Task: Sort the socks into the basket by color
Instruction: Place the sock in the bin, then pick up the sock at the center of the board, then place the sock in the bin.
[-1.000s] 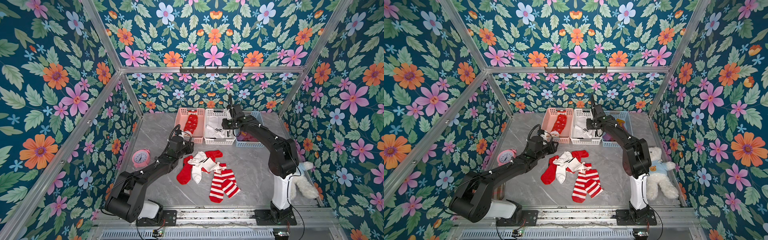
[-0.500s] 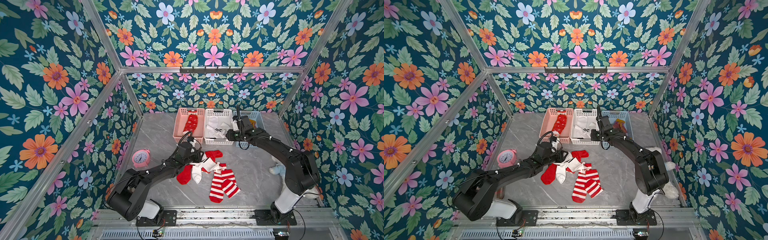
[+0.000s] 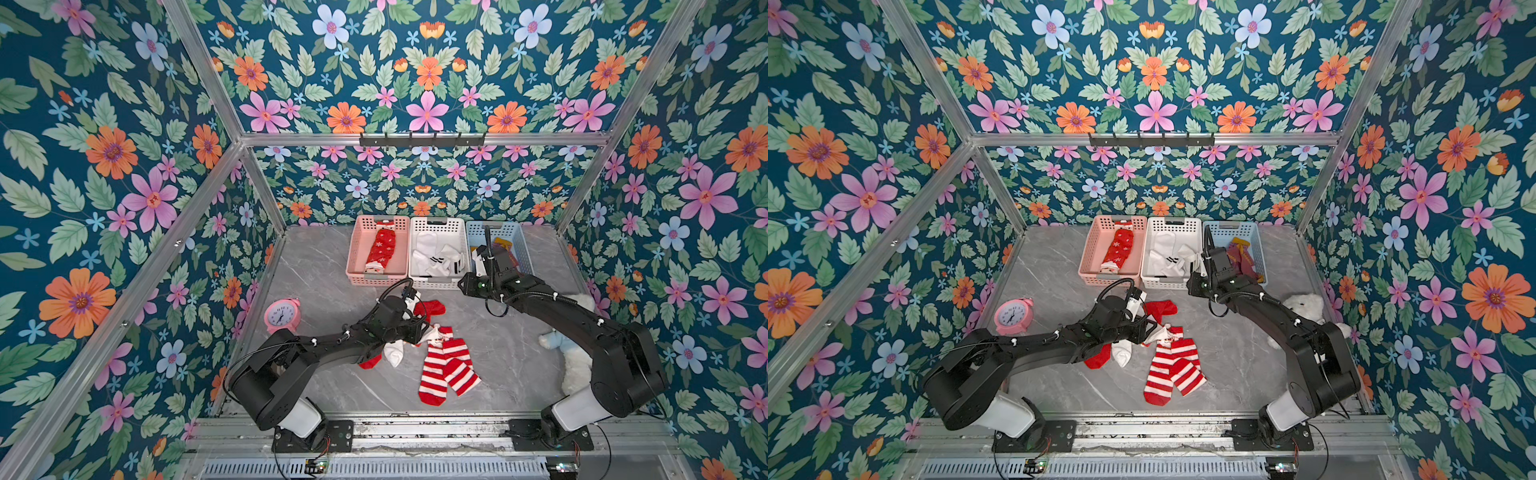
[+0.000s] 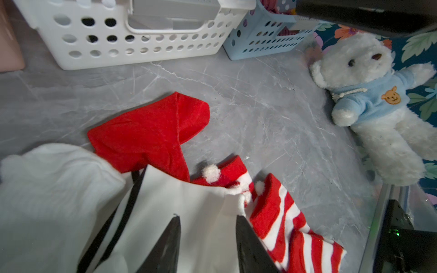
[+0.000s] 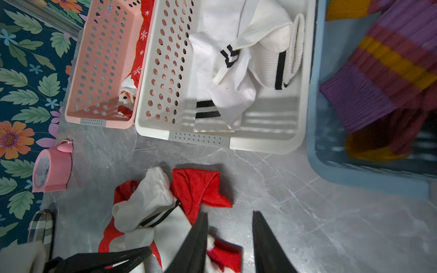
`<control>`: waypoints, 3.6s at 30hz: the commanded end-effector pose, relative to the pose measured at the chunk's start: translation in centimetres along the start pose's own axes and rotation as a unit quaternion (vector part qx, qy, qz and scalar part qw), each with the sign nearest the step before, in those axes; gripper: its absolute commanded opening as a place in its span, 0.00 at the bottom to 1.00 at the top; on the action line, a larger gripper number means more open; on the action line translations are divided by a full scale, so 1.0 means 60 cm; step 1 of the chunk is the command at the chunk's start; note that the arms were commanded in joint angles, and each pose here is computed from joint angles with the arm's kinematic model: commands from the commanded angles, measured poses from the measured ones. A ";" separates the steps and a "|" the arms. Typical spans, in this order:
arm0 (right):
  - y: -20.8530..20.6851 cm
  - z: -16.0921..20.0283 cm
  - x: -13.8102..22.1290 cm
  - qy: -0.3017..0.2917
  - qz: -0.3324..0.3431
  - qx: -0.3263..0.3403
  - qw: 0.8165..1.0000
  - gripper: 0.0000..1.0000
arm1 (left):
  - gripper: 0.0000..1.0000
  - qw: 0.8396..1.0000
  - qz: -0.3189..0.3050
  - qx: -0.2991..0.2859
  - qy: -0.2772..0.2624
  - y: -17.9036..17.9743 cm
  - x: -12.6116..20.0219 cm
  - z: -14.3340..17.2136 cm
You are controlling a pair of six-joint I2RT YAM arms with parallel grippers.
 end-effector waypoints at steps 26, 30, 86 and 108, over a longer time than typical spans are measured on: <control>-0.011 0.017 0.021 -0.018 0.010 -0.015 1.000 0.35 | 0.09 0.998 -0.007 -0.053 0.041 -0.032 -0.040 0.030; -0.014 0.021 0.025 -0.021 0.013 -0.016 1.000 0.35 | 0.00 0.998 -0.001 -0.057 0.035 -0.043 -0.035 0.016; -0.047 0.088 0.078 -0.014 0.045 -0.021 0.999 0.36 | 0.02 0.981 -0.037 -0.065 -0.178 0.039 -0.136 -0.468; -0.032 0.094 0.063 -0.010 0.025 -0.019 0.999 0.37 | 0.38 0.985 -0.041 -0.027 -0.166 0.049 -0.089 -0.431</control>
Point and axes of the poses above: each gripper's point midway between its finger pads, its own x axis back along the fingers, its own y axis along the line the jaws close on, z = x × y, the point moved 4 cm from there along x, back along the fingers, and after that the axes turned 6 degrees about x, right-handed, at the moved point
